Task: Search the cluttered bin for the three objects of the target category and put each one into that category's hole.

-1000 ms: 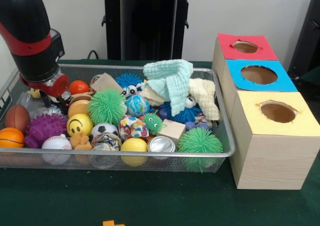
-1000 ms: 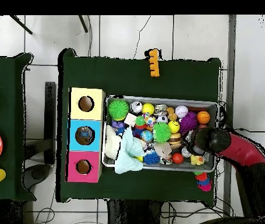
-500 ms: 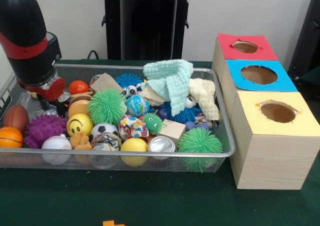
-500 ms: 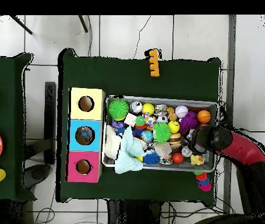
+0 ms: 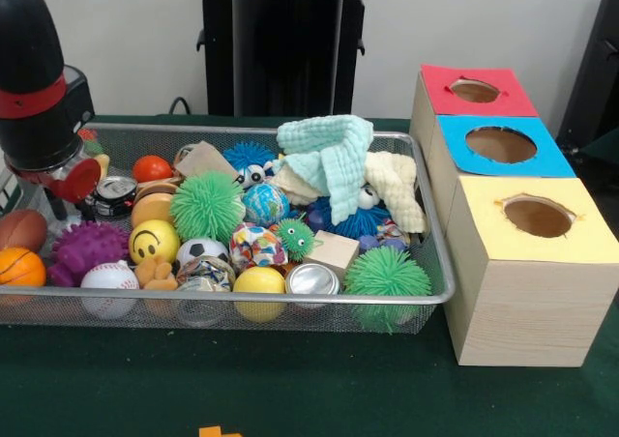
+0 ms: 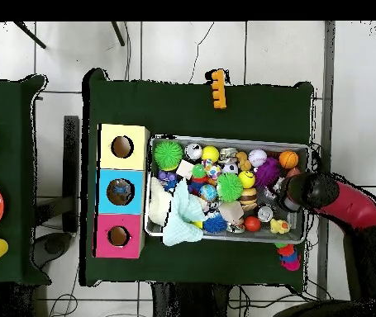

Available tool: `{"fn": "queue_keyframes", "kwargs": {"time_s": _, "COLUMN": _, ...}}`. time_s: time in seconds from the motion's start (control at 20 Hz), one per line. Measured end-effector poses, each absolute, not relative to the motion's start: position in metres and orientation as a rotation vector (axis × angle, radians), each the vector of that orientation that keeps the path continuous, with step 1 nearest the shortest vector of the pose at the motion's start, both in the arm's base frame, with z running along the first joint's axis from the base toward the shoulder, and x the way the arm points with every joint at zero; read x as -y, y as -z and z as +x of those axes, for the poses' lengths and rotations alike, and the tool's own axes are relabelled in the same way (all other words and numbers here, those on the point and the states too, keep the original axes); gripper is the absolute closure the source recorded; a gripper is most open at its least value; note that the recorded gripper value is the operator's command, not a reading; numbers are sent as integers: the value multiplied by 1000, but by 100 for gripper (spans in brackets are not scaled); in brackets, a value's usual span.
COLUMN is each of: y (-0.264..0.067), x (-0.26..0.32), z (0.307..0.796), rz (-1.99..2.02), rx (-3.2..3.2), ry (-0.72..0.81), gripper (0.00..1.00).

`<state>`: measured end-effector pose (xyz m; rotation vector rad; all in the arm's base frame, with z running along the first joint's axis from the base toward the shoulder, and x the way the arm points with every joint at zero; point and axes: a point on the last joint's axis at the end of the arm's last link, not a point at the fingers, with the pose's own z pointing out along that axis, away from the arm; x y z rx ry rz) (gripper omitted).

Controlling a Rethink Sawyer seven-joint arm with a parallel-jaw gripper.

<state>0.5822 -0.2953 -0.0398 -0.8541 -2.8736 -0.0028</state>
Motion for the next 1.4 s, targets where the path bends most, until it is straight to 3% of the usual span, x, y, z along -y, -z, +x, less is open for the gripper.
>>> {"fn": "queue_keyframes", "kwargs": {"time_s": 0.3, "y": 42, "x": 300, "z": 585, "rz": -863, "rx": 2878, "ry": -5, "gripper": 0}}
{"fn": "queue_keyframes", "kwargs": {"time_s": 0.35, "y": 42, "x": 304, "z": 586, "rz": -866, "rx": 2880, "ry": -14, "gripper": 100}}
{"fn": "queue_keyframes", "kwargs": {"time_s": 1.4, "y": 36, "x": 314, "z": 589, "rz": -848, "rx": 2872, "ry": -109, "gripper": 100}}
